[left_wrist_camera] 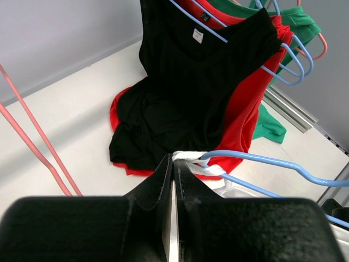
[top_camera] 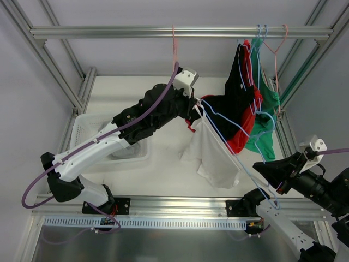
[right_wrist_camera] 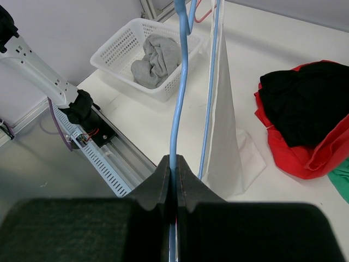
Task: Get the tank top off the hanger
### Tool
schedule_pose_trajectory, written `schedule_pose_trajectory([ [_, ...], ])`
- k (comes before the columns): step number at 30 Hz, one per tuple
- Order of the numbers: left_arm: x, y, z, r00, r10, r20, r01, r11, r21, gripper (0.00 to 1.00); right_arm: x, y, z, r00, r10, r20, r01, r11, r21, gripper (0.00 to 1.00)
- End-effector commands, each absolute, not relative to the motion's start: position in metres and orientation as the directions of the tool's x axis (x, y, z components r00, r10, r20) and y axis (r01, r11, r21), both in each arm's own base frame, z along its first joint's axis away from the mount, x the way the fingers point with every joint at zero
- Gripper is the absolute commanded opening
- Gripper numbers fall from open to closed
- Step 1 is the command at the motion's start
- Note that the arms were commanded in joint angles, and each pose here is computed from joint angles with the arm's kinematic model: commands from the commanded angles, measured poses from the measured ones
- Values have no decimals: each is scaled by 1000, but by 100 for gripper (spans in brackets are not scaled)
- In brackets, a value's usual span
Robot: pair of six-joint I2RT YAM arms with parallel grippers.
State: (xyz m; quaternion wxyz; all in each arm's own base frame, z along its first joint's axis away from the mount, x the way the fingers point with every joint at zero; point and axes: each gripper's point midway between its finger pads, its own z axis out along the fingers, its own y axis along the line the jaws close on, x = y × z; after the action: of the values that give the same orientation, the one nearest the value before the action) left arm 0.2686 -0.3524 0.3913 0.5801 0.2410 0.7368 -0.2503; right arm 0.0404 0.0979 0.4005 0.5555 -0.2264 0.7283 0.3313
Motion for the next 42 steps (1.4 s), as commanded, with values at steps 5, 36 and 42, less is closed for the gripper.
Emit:
schedule_pose_trajectory([
  [5, 265, -343, 412, -189, -29, -981, 643, 752, -146, 16, 41, 96, 392, -288, 9, -958, -693, 688, 215, 0],
  [36, 250, -363, 391, -210, -12, -978, 737, 655, -166, 16, 54, 89, 408, -273, 65, -960, -632, 741, 230, 0],
  [42, 217, -373, 381, -262, -22, -965, 827, 511, -236, 52, 57, 105, 447, -95, 194, -976, -721, 663, 202, 0],
])
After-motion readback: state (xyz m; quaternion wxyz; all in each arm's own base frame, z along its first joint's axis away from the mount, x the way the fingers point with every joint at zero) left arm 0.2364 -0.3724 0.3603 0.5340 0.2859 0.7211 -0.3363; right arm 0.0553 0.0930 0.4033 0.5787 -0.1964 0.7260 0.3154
